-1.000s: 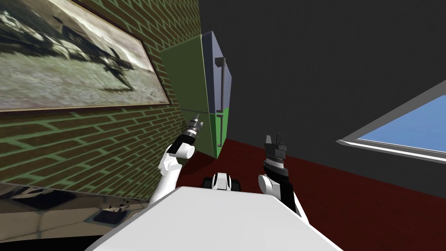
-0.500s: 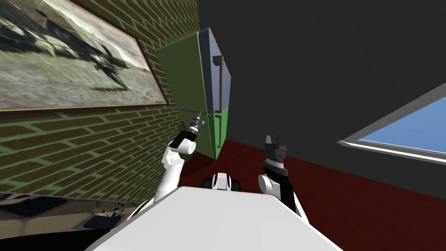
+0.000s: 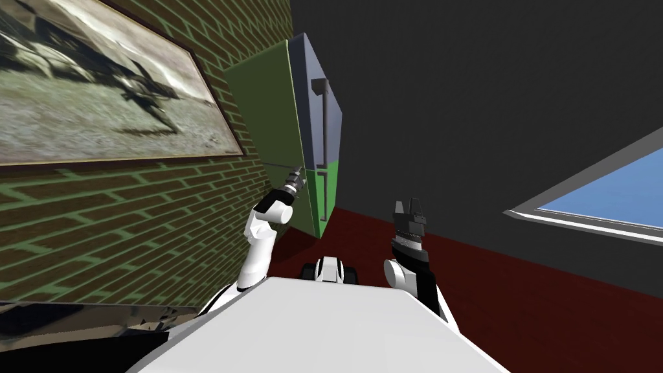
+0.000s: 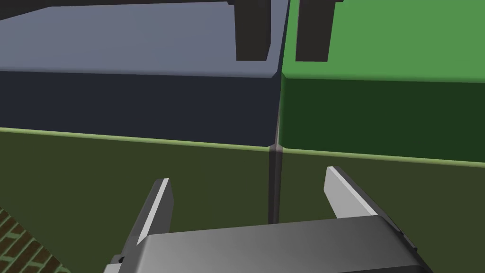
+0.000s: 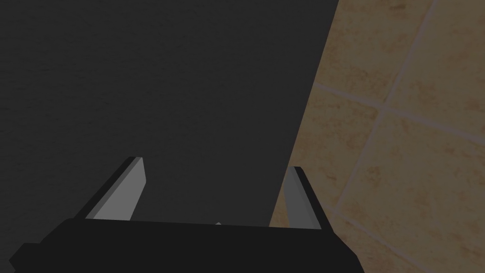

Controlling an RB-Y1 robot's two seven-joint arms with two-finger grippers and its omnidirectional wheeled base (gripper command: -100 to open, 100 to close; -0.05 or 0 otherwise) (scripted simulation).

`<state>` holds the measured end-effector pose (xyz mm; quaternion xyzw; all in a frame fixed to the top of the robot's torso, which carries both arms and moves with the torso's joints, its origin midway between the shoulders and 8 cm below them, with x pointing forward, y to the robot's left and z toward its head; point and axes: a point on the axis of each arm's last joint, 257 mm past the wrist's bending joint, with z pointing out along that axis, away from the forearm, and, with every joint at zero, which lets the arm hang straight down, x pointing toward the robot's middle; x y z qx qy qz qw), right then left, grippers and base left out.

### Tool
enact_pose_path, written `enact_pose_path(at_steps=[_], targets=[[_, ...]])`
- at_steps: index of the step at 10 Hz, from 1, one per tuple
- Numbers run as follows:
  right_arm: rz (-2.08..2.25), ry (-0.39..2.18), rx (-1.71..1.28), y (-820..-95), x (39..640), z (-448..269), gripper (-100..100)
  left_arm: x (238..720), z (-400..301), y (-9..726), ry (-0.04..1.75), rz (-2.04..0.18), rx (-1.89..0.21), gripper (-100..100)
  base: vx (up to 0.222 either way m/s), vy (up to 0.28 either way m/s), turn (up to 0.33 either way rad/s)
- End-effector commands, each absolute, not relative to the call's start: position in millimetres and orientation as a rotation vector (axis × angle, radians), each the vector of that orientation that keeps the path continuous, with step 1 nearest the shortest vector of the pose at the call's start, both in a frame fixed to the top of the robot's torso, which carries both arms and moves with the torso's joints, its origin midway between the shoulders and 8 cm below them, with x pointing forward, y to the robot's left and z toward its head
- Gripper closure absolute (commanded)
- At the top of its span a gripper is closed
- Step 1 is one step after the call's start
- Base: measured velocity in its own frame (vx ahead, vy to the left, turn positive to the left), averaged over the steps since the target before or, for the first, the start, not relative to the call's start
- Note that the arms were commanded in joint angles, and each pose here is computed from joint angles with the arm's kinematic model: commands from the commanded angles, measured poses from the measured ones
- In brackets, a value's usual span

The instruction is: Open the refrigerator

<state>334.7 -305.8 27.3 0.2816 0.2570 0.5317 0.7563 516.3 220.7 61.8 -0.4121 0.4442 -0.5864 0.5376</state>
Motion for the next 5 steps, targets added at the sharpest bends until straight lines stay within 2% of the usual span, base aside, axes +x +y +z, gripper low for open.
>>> enact_pose_path(at_steps=[1,5], targets=[[1.159,0.56,0.614,-306,335,27,0,524,60,217,1.092,-1.386,-1.014,-100,0.032,-0.025,-0.001],[1.159,0.56,0.614,-306,335,27,0,535,61,209,1.139,-1.376,-1.053,-100,0.039,-0.034,-0.001]])
